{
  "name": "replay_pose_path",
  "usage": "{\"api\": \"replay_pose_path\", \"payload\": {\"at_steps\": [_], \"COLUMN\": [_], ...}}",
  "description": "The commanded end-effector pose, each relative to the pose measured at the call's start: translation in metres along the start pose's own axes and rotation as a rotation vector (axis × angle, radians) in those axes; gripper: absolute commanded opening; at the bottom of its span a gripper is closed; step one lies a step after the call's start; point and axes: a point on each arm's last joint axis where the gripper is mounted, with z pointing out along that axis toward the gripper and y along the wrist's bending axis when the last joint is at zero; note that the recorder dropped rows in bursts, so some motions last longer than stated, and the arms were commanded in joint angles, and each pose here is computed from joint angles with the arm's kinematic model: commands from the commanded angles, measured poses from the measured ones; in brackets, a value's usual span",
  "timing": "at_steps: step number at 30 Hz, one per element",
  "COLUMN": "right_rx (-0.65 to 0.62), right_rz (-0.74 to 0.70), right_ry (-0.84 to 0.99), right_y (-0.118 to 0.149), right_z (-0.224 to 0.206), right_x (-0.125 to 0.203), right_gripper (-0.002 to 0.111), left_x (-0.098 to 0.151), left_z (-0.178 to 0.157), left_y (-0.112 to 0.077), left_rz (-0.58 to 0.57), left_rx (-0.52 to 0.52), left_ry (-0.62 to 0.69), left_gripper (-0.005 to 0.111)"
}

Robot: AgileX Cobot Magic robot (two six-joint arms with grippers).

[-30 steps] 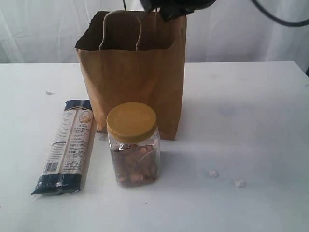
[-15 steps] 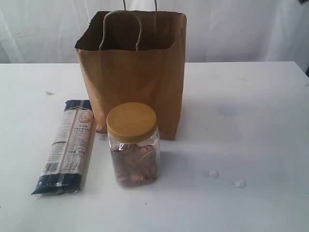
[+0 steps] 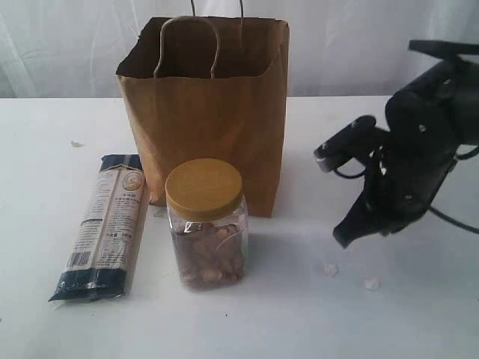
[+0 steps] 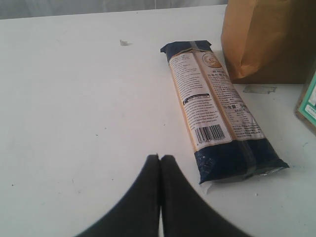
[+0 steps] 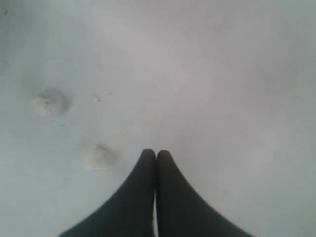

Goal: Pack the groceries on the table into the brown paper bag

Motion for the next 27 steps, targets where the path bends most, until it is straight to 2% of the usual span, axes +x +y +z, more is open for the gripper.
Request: {"api": "replay_pose_path", "payload": {"at_steps": [1,4,11,19,27], "right_rx": [-0.182,-0.246,-0.229,-0.233,-0.258], "right_rz": [-0.020,-0.034,-0.034,-0.033,0.029], "right_ry": [0.094,0.090,-0.024,-0.025,-0.091], "right_y": [0.019,0.026,0.024,0.025,0.029], "right_z": [0.027,0.032,0.033,0.033,0.037], "right_x": [0.001,-0.001,-0.011,-0.011,-0.014], "right_gripper": [0.000,0.000,0.002,0.030,0.031], "left_x": [0.001,0.001,0.001,0.001,0.001], "left_z": [0.000,0.000,0.000,0.000,0.000], "left_y": [0.000,0.000,0.000,0.000,0.000], "left_rz": [-0.012,-0.012,-0.012,-0.012,-0.012], "left_rx": [0.000,0.000,0.000,0.000,0.000], "left_ry": [-0.001,-0.001,-0.001,-0.001,-0.001], "left_gripper": [0.000,0.000,0.000,0.000,0.000]}}
